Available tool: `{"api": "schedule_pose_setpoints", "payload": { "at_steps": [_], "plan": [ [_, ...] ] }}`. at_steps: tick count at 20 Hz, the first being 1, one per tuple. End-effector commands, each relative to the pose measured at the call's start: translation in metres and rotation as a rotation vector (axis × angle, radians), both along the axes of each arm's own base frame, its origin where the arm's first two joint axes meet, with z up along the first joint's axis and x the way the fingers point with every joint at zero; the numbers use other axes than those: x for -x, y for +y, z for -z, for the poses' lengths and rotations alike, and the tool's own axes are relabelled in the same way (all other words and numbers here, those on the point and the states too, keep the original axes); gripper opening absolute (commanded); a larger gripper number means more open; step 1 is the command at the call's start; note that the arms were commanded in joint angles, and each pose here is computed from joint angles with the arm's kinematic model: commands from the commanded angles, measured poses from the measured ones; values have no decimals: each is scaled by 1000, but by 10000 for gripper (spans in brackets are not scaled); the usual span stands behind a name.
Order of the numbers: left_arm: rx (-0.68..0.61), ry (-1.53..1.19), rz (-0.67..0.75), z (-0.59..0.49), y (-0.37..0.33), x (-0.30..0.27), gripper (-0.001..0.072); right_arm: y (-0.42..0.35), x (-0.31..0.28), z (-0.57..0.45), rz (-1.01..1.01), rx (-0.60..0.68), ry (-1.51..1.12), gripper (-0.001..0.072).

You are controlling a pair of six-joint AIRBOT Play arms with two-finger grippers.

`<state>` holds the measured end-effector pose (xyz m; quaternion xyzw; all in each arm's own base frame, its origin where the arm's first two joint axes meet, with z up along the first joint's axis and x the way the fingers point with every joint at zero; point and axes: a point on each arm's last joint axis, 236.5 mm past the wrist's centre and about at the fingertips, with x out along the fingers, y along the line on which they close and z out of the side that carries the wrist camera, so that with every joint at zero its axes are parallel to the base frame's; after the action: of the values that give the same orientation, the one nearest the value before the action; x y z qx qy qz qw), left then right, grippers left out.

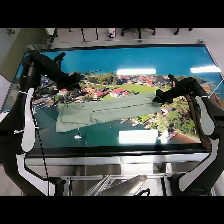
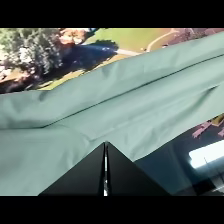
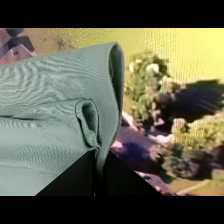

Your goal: Fold the shirts.

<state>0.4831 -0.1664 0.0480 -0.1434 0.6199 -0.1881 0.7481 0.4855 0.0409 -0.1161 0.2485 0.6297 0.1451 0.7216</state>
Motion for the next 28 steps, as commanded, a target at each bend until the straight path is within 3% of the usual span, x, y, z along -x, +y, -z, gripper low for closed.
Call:
{"api": "schedule_pose_setpoints", "payload": {
  "at_steps": [1,5,13,18,23,26,28],
  "plan": [
    [45,-84,35,15,-58,-7,16,0,-2,-24,-14,2,-40,20],
    [54,-161,91,60,-138,4,16,-8,1,-105,-32,20,-169,19],
    [47,-52,352,144,-277,71,16,2,52,-269,-76,72,-447,20],
    [122,-20,319,146,-305,85,16,9,77,-316,-63,85,-532,20],
    [226,-50,328,43,-275,73,16,18,81,-291,-78,52,-437,20],
    [260,-223,312,-85,-204,58,16,48,86,-284,-124,-6,-412,20],
    [280,-388,231,-175,-138,61,16,90,89,-296,-186,-80,-446,20]
  ]
}}
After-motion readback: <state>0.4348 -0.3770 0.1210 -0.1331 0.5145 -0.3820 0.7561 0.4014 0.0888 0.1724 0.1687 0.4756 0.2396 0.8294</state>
